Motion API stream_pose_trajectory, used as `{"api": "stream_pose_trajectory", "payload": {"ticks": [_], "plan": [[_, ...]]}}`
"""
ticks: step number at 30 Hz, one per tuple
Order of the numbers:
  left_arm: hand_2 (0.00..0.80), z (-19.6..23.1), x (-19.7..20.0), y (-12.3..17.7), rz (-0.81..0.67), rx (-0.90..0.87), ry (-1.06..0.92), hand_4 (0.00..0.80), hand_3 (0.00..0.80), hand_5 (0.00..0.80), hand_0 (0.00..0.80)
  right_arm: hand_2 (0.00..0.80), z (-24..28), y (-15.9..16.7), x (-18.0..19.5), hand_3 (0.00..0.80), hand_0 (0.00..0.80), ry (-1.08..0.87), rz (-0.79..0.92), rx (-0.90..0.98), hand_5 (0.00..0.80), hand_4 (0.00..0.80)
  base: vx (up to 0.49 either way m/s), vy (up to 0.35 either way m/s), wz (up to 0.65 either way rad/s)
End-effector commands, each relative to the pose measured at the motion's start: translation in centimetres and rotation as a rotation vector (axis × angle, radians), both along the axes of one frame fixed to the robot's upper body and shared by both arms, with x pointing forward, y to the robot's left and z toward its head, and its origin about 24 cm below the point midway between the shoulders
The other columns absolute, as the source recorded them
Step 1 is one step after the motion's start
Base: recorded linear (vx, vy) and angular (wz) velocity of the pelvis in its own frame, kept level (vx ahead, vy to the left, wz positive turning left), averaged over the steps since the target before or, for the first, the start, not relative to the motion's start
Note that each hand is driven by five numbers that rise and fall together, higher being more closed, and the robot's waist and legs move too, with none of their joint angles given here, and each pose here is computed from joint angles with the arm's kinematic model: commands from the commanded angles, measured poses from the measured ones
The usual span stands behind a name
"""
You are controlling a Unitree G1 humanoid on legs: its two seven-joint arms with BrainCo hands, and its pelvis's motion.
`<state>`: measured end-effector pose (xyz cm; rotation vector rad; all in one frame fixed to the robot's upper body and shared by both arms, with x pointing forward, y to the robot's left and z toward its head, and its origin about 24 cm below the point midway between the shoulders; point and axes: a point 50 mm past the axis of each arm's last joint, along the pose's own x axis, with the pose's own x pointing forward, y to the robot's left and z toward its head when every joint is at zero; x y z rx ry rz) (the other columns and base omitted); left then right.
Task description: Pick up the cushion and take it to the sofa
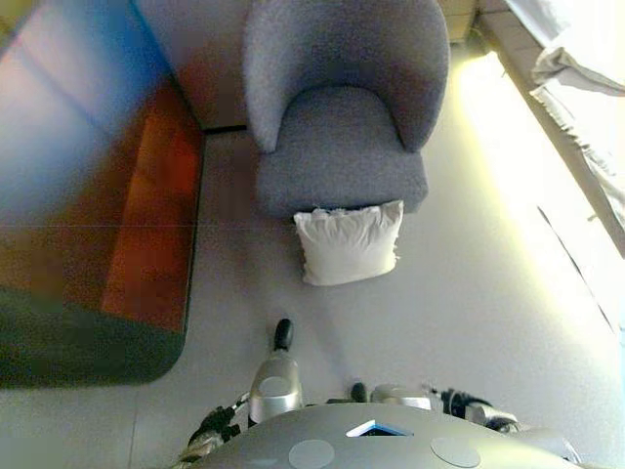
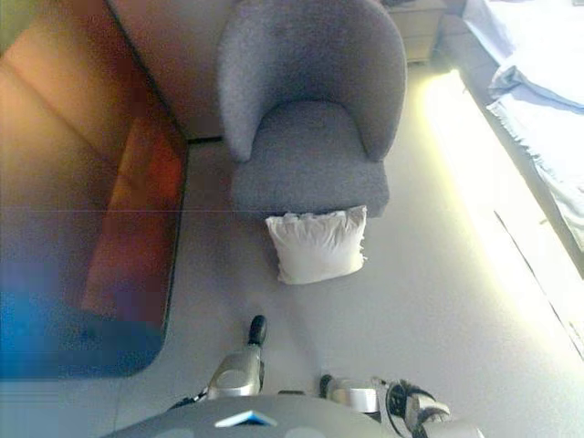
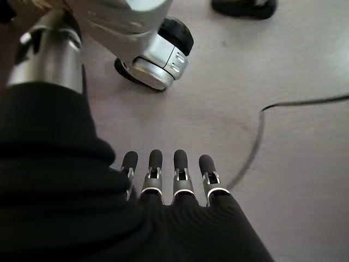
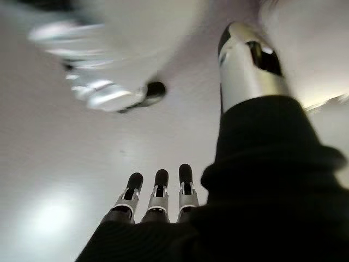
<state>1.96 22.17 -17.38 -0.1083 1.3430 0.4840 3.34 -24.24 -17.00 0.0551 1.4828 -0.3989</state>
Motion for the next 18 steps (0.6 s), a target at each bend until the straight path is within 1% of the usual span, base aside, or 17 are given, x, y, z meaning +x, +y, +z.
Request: {"api": "stream_pose_trajectory", "payload": {"ticks": [1, 2, 5, 7, 9, 11, 14, 18], "plan": [[0.000, 0.3, 0.3, 1.4, -0.034, 0.039, 0.014, 0.000, 0.000, 0.000, 0.000, 0.000, 0.2, -0.9, -0.2, 0.000, 0.000, -0.022, -0.110, -0.031, 0.000, 0.000, 0.314, 0.253, -0.30], [0.000, 0.4, 0.5, 1.7, -0.032, 0.048, 0.005, 0.000, 0.000, 0.000, 0.000, 0.000, 0.2, -0.8, -0.3, 0.000, 0.000, -0.018, -0.118, -0.026, 0.000, 0.000, 0.321, 0.274, 0.01], [0.000, 1.3, 3.5, 3.6, 0.032, 0.057, -0.133, 0.000, 0.000, 0.000, 0.000, 0.000, 0.1, -0.6, -0.9, 0.000, 0.000, -0.015, -0.012, -0.017, 0.000, 0.000, 0.279, 0.312, -0.01], [0.000, 1.6, 4.3, 4.0, 0.029, 0.071, -0.157, 0.000, 0.000, 0.000, 0.000, 0.000, 0.1, -0.7, -0.8, 0.000, 0.000, -0.036, -0.019, -0.022, 0.000, 0.000, 0.235, 0.378, -0.28], [0.000, 1.6, 3.9, 4.4, 0.015, 0.092, -0.139, 0.000, 0.000, 0.000, 0.000, 0.000, 0.2, -0.8, -0.1, 0.000, 0.000, -0.082, -0.026, -0.020, 0.000, 0.000, 0.292, 0.423, -0.43], [0.000, 1.6, 3.5, 4.5, 0.007, 0.100, -0.125, 0.000, 0.000, 0.000, 0.000, 0.000, 0.3, -0.7, 0.6, 0.000, 0.000, -0.115, -0.008, -0.011, 0.000, 0.000, 0.282, 0.246, -0.45], [0.000, 1.4, 3.1, 4.1, 0.035, 0.105, -0.105, 0.000, 0.000, 0.000, 0.000, 0.000, 0.3, -0.5, 1.7, 0.000, 0.000, -0.123, 0.029, -0.023, 0.000, 0.000, 0.335, 0.034, -0.56], [0.000, 1.3, 3.4, 4.0, 0.067, 0.093, -0.119, 0.000, 0.000, 0.000, 0.000, 0.000, 0.3, -0.4, 1.8, 0.000, 0.000, -0.090, 0.037, -0.040, 0.000, 0.000, 0.314, -0.135, -0.45]]}}
